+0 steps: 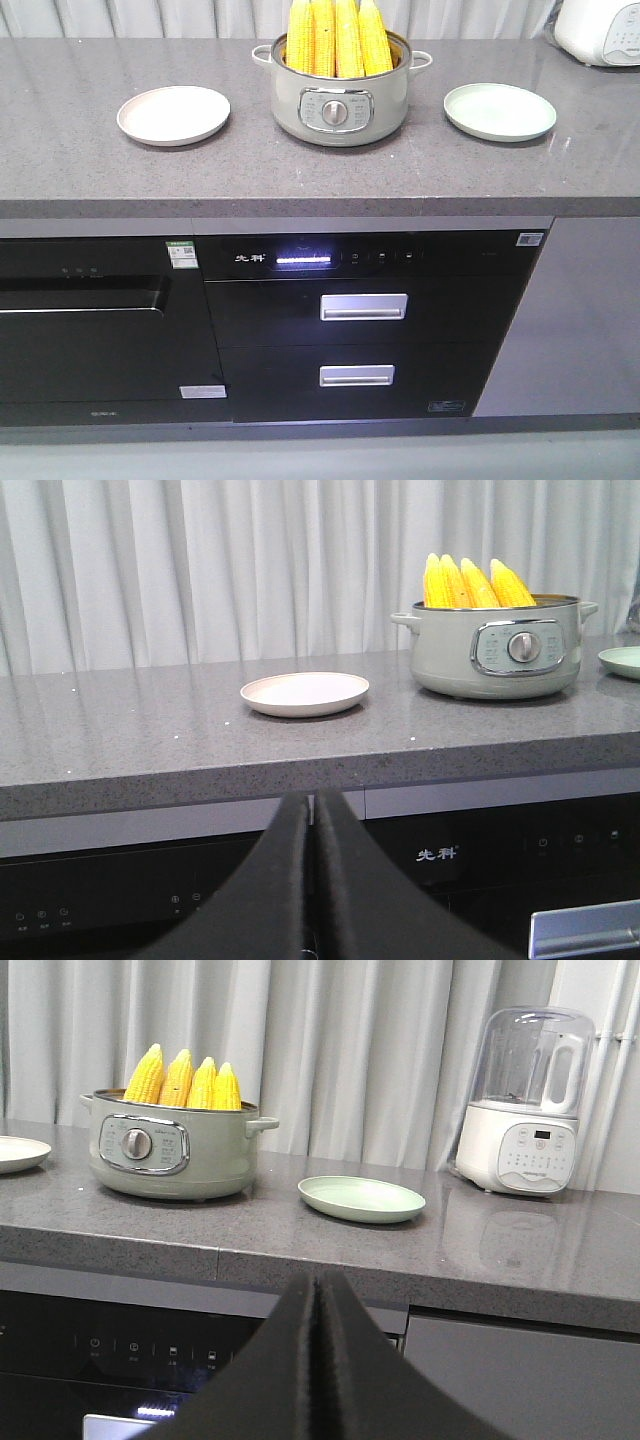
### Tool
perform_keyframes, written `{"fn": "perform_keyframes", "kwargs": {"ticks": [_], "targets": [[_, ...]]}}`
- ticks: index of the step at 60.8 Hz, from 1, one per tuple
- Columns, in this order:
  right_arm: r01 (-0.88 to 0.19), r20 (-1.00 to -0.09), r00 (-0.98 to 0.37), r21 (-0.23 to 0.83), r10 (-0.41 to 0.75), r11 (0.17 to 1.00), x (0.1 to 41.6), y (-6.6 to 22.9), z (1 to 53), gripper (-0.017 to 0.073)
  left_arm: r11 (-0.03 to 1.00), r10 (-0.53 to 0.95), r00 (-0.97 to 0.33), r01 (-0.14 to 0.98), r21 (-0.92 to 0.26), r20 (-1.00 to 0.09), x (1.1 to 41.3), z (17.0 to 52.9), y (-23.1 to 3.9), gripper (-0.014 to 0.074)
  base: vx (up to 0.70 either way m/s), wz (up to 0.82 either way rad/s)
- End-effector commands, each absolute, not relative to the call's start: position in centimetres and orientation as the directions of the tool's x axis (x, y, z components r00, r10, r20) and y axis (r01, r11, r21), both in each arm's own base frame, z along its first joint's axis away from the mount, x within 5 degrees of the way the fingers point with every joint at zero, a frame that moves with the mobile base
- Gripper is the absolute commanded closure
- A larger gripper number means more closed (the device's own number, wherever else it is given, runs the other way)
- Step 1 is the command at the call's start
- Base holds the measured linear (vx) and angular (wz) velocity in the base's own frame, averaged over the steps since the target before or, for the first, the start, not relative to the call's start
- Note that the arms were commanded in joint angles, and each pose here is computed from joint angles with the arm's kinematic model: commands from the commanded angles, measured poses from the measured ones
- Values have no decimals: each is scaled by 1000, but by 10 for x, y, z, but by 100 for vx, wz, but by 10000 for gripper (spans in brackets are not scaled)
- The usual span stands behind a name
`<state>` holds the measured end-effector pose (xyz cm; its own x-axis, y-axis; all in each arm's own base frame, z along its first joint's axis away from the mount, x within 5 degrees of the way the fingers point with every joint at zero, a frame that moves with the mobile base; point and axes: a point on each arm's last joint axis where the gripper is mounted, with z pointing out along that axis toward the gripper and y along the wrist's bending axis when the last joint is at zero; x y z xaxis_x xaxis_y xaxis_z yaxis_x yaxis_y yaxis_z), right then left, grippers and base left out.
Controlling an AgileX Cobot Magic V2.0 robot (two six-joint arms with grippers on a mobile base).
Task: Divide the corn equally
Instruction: 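Drive up to the counter edge and stop facing the corn pot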
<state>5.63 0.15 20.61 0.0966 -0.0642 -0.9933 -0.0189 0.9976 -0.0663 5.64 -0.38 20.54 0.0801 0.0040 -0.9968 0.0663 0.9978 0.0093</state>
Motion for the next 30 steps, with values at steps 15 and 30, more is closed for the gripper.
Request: {"fn": "perform_keyframes", "kwargs": {"ticks": [15,30], "targets": [[-12,-982,175,-79,-76,997,55,2,211,564,997,-8,164,74,5,-986,54,212,-4,601,8,-1],[-12,-982,175,-79,-76,997,55,2,211,564,997,-8,164,74,5,-986,54,212,-4,601,7,-1]]}}
